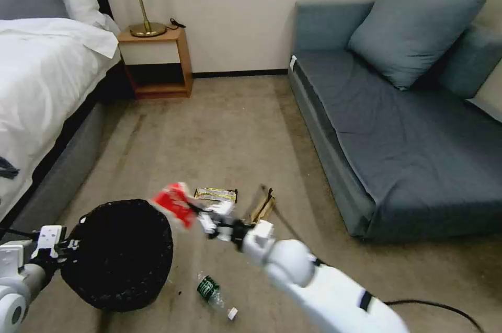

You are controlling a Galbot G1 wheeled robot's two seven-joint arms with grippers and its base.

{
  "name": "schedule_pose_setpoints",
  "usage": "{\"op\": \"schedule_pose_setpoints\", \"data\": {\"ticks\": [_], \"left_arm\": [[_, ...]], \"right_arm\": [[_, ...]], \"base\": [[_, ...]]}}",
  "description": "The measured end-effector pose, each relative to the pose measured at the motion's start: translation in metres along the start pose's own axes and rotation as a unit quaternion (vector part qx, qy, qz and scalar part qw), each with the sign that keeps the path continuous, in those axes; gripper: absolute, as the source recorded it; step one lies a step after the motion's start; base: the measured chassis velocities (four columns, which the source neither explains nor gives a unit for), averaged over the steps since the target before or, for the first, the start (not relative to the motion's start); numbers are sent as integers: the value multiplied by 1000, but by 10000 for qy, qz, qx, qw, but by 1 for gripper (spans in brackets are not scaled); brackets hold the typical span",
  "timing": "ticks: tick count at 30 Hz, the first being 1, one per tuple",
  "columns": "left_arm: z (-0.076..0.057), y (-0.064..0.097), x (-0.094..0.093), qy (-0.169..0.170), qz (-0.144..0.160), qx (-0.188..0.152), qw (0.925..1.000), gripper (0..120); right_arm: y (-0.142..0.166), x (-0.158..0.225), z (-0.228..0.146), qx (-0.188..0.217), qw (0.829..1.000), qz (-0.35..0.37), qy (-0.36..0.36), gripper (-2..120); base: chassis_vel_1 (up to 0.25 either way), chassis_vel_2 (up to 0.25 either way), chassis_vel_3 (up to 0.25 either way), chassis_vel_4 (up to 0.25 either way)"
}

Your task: Pick up the trash bin, then pick up the garbage on the floor and place it into the trash bin.

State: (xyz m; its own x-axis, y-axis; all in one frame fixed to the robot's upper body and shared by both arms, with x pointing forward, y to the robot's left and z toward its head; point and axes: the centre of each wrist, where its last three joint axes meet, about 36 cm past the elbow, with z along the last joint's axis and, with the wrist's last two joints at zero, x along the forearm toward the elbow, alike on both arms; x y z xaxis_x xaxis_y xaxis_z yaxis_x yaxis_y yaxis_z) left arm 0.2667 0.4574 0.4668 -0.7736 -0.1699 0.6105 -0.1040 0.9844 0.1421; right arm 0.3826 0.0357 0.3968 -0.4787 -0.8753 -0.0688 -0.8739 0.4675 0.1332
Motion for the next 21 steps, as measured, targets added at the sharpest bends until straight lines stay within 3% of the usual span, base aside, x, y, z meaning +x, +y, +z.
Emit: {"op": "schedule_pose_setpoints", "data": {"ticks": [9,16,19,21], "left_arm": [[-1,-2,10,-61,-2,63,10000,3],[-3,-4,8,-74,43,82,9999,3],[-3,-5,7,-78,65,89,9999,3],[-3,-6,7,-78,67,90,9999,3]], "right_arm": [[42,-40,7,-203,9991,-228,295,0],[50,-40,17,-239,9984,-142,499,22],[49,-35,22,-252,9981,-104,555,36],[49,-34,22,-256,9981,-101,558,38]], "base": [[0,0,0,0],[0,0,0,0],[0,0,0,0],[0,0,0,0]]}}
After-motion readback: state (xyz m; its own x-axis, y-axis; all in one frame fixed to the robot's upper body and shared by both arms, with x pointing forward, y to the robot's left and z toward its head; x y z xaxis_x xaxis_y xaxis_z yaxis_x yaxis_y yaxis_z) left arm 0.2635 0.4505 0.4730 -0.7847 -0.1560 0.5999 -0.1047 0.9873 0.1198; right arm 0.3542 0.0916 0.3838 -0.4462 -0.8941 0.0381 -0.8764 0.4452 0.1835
